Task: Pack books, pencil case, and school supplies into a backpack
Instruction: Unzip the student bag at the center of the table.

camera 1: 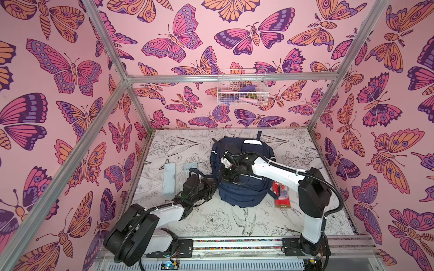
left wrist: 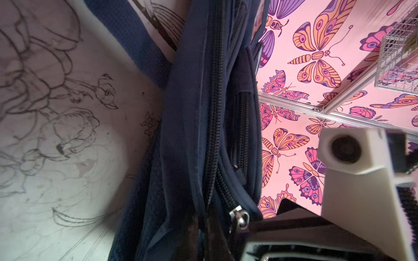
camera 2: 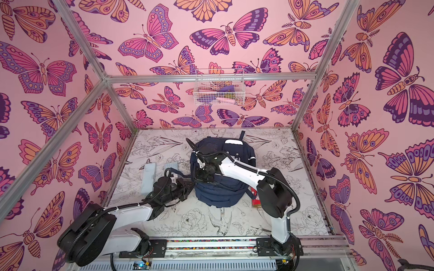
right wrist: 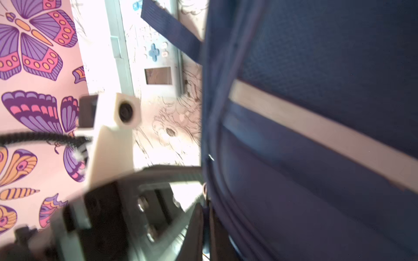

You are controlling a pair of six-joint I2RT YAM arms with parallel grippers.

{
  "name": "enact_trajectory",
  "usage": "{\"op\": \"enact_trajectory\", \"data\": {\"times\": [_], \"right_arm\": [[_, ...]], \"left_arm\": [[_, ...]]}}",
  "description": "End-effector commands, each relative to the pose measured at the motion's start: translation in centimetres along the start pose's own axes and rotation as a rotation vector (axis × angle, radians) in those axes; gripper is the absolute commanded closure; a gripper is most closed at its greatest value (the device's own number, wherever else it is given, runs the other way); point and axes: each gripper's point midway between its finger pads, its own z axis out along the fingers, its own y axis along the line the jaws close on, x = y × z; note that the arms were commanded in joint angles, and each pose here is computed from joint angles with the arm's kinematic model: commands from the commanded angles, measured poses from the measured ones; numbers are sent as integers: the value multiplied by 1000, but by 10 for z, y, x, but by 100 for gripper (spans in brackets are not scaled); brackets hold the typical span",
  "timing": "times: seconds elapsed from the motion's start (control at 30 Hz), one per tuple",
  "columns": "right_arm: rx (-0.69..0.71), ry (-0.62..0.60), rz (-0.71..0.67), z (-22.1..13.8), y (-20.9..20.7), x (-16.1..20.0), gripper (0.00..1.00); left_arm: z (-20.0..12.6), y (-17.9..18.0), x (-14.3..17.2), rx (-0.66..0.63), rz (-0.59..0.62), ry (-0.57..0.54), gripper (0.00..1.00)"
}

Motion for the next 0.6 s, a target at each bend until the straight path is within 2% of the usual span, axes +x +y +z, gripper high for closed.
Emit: {"op": "enact_trajectory", "data": {"times": [0.0, 0.2, 0.3, 0.33, 0.37, 0.43, 0.47, 0.5, 0.57], "right_arm": [[-125, -105, -44, -8, 51, -43, 100], [-54, -93, -41, 7, 42, -58, 100], [-24, -109, -46, -1, 31, -52, 100], [-18, -111, -50, -5, 29, -48, 94], [-16, -111, -55, -9, 27, -45, 87], [-21, -110, -76, -22, 27, -35, 65], [-28, -112, -82, -28, 28, -32, 60], [-37, -114, -88, -35, 30, -29, 56], [-58, -124, -102, -48, 35, -23, 52]], "left_arm": [[-1, -24, 30, 111, 79, 107, 100], [-4, -24, 34, 132, 86, 103, 100], [-6, -10, 28, 81, 74, 74, 100], [-12, -15, 26, 82, 86, 65, 96], [-13, -9, 23, 45, 90, 54, 81], [-21, -4, 13, -31, 131, 23, 50], [-27, 0, 7, -75, 157, 0, 42], [-34, -16, 1, -82, 221, -35, 34], [-53, -19, -13, -168, 314, -115, 24]]}}
